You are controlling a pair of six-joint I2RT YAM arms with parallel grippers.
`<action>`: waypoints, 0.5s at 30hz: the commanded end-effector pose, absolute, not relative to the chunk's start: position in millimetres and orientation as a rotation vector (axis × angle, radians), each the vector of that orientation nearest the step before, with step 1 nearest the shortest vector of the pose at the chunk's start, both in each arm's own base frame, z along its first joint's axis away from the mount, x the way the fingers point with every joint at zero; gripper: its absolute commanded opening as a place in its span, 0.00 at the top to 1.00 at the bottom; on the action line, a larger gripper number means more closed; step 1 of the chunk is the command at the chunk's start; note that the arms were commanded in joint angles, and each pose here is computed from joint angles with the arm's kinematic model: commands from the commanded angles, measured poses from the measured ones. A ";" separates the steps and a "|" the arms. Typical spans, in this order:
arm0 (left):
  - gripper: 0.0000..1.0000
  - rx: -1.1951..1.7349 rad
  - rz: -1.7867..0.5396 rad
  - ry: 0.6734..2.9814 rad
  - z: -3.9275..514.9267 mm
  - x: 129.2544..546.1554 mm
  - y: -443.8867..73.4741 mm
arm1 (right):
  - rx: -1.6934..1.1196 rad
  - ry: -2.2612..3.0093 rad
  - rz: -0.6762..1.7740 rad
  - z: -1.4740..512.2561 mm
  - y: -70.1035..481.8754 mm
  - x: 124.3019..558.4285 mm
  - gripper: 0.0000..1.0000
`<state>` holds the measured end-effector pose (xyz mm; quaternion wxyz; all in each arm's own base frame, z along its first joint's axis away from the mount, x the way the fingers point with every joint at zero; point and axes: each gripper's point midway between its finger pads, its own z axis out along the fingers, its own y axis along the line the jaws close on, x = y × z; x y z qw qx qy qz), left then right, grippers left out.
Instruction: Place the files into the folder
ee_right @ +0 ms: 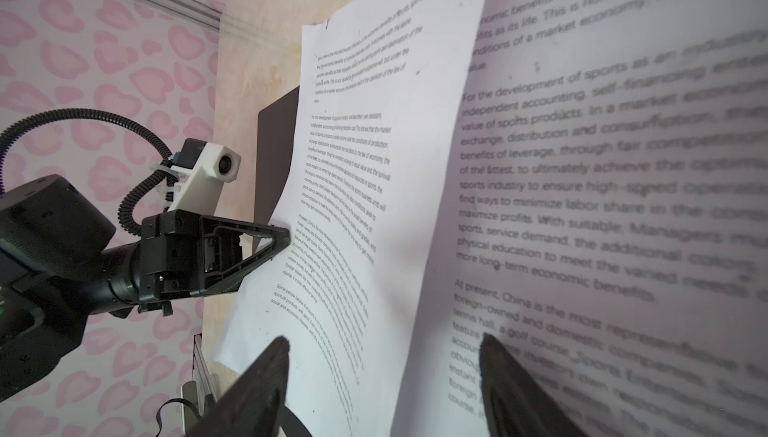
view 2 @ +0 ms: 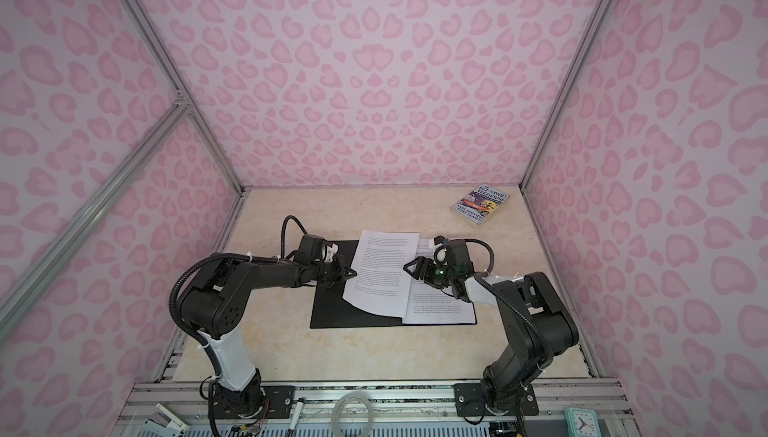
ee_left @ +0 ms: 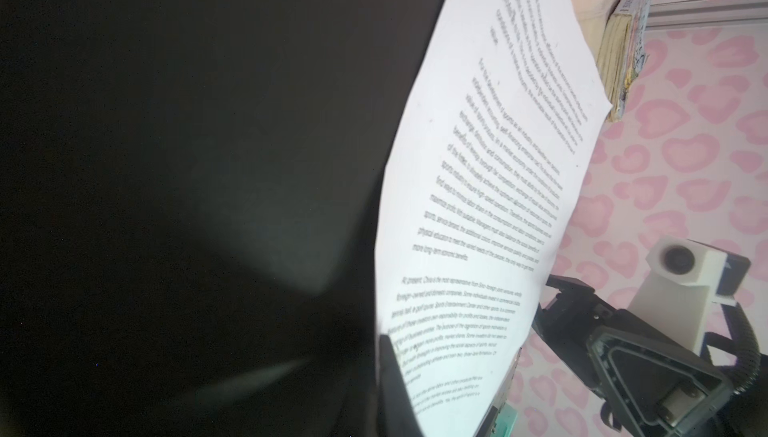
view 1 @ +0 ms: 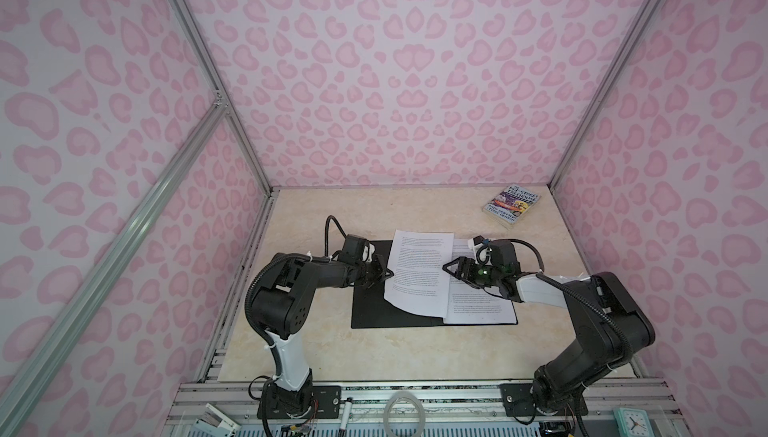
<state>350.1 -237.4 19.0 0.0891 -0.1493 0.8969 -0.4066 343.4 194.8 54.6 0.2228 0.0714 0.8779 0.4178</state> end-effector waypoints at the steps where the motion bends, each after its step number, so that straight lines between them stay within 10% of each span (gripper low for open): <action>1: 0.97 -0.407 -1.224 2.638 19.5 354.4 -239.8 | 0.187 2.365 1.194 61.8 204.4 353.3 0.34; 15: 0.97 -0.419 -1.334 2.598 21.3 355.5 -250.5 | 0.129 2.348 1.220 75.4 226.6 354.7 0.58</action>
